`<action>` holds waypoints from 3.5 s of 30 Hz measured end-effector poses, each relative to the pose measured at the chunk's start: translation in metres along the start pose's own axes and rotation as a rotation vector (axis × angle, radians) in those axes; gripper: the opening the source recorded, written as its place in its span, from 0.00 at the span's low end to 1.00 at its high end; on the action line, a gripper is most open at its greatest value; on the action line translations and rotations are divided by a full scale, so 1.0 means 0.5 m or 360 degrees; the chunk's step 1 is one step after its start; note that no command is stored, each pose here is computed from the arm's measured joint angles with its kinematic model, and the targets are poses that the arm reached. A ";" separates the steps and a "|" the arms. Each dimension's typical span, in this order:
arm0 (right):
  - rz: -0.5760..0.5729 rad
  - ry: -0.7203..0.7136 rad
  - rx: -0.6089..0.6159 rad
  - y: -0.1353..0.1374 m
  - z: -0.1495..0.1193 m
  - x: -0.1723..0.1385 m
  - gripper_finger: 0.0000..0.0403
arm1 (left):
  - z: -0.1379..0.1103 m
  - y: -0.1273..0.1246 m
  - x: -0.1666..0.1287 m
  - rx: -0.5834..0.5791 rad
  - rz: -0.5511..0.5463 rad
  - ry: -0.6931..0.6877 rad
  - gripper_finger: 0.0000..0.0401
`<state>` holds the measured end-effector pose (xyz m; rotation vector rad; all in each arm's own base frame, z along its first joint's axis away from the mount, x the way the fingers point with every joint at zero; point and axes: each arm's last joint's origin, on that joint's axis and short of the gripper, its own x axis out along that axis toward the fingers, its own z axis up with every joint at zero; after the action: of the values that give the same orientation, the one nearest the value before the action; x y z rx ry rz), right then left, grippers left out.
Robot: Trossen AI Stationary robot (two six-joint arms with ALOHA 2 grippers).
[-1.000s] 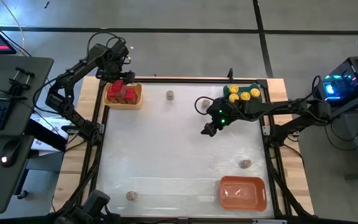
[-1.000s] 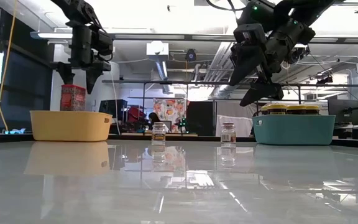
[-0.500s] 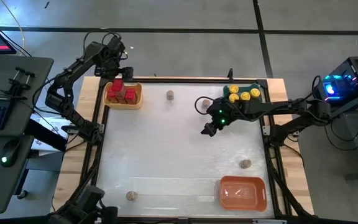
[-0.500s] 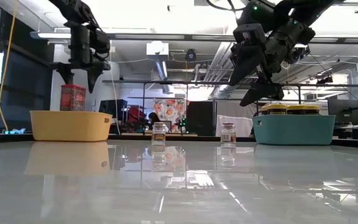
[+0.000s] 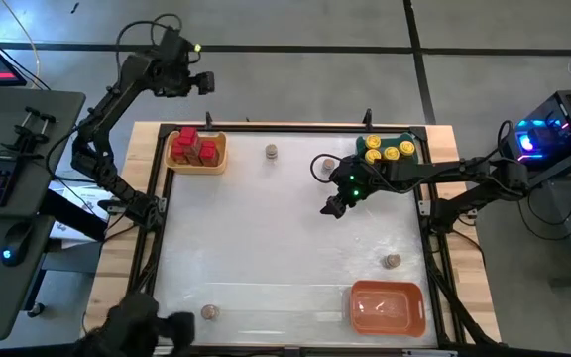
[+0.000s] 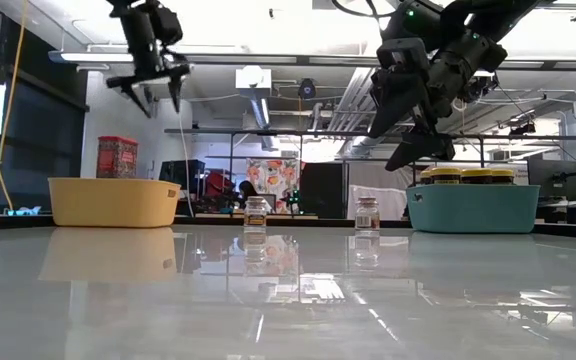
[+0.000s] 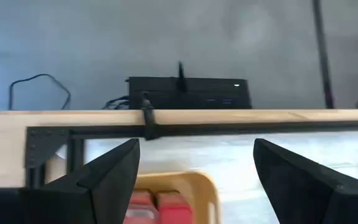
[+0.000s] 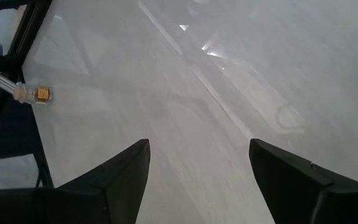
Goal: Sort spices by type
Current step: Put the top right brown seasoning bottle into the orange bin
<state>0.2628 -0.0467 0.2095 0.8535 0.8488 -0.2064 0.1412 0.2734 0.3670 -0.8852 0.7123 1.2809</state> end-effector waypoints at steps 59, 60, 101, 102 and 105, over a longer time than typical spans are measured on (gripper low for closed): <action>-0.1036 0.0444 0.0163 -0.149 0.310 0.054 0.67 | -0.374 -0.225 -0.255 0.0720 -0.1600 -0.0697 0.75; -0.1031 0.0439 0.0162 -0.149 0.311 0.054 0.67 | -0.374 -0.225 -0.255 0.0719 -0.1601 -0.0699 0.75; -0.0971 0.0527 0.0109 -0.165 0.308 0.082 0.50 | -0.373 -0.225 -0.255 0.0703 -0.1588 -0.0707 0.75; -0.0972 0.0525 0.0115 -0.165 0.308 0.082 0.50 | -0.373 -0.225 -0.255 0.0703 -0.1588 -0.0707 0.75; -0.0973 0.0524 0.0118 -0.165 0.308 0.082 0.50 | -0.373 -0.225 -0.255 0.0703 -0.1588 -0.0707 0.75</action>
<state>0.3389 -0.2076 0.1872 0.6841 1.4091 -0.6472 0.2366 0.0422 0.4004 -0.4417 0.1177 0.3607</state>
